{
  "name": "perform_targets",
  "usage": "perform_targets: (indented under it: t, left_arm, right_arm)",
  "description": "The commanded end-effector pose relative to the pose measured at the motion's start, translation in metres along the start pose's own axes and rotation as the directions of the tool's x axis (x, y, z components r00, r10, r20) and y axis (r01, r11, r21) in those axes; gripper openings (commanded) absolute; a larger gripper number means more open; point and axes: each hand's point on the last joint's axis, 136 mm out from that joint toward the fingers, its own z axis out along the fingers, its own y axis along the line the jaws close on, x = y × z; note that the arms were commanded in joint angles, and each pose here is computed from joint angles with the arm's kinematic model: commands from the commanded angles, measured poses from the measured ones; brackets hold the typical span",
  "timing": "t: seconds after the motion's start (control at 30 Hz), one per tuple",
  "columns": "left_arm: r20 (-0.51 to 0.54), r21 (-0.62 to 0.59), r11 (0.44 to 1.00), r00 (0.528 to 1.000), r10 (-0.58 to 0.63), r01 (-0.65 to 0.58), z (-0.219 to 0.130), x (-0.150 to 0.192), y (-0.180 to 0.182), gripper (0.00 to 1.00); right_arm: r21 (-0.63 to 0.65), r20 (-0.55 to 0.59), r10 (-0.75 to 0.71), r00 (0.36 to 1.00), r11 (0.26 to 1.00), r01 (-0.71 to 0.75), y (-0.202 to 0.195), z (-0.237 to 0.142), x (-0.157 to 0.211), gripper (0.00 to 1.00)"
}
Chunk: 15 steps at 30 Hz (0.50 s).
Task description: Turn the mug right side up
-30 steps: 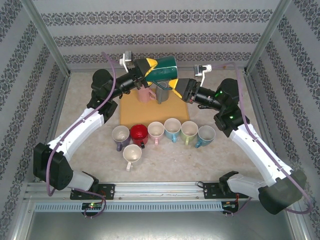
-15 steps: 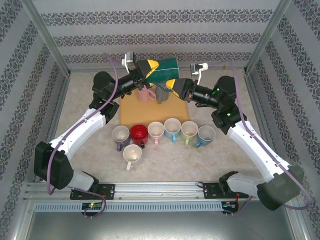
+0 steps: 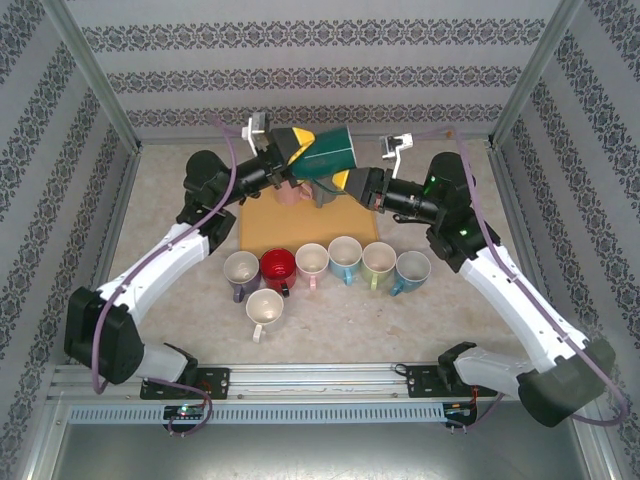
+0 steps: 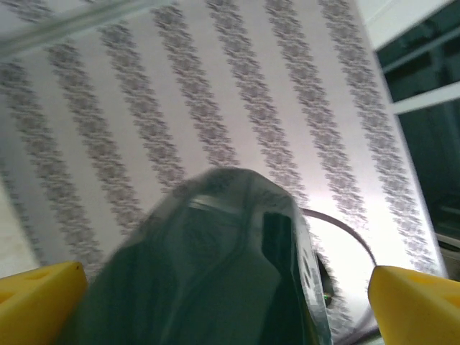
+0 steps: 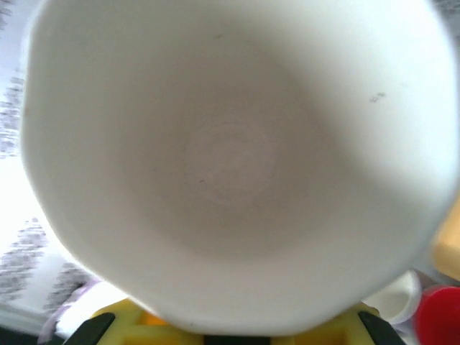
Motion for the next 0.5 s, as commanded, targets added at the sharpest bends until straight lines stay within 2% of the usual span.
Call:
perform_targets:
  t: [0.0,0.07,0.13,0.2,0.23,0.3,0.37,0.47]
  left_arm:
    - [0.067,-0.220,0.972,0.992,0.105,-0.088,-0.040,-0.010,0.017,1.00]
    - [0.041,-0.406,0.906,0.988,0.152,-0.122,-0.062,-0.006,0.038,1.00]
    - [-0.009,-0.563,0.812,0.983,0.181,-0.155,-0.083,0.000,0.054,1.00]
    - [-0.015,-0.672,0.722,0.977,0.212,-0.167,-0.106,0.001,0.064,1.00]
    - [-0.009,-0.736,0.658,0.974,0.226,-0.160,-0.121,-0.001,0.071,1.00]
    - [-0.016,-0.806,0.570,0.969,0.248,-0.159,-0.141,-0.002,0.075,1.00]
    - [-0.025,-0.830,0.534,0.967,0.254,-0.162,-0.151,0.000,0.076,1.00]
    - [-0.023,-0.839,0.521,0.967,0.255,-0.158,-0.157,0.003,0.077,1.00]
  right_arm:
    - [0.130,-0.011,-0.313,0.950,0.941,0.312,0.029,-0.026,0.012,0.00]
    - [0.214,-0.076,-0.385,0.920,0.895,0.392,0.024,-0.031,0.031,0.00]
    - [0.275,-0.110,-0.440,0.892,0.848,0.452,0.021,-0.037,0.044,0.00]
    - [0.311,-0.148,-0.474,0.868,0.811,0.496,0.019,-0.041,0.058,0.00]
    - [0.329,-0.183,-0.490,0.852,0.787,0.523,0.016,-0.043,0.068,0.00]
    - [0.346,-0.269,-0.519,0.811,0.734,0.584,0.012,-0.047,0.088,0.00]
    - [0.350,-0.346,-0.549,0.761,0.677,0.647,0.006,-0.048,0.110,0.00]
    - [0.327,-0.464,-0.543,0.700,0.629,0.705,-0.008,-0.046,0.149,0.00]
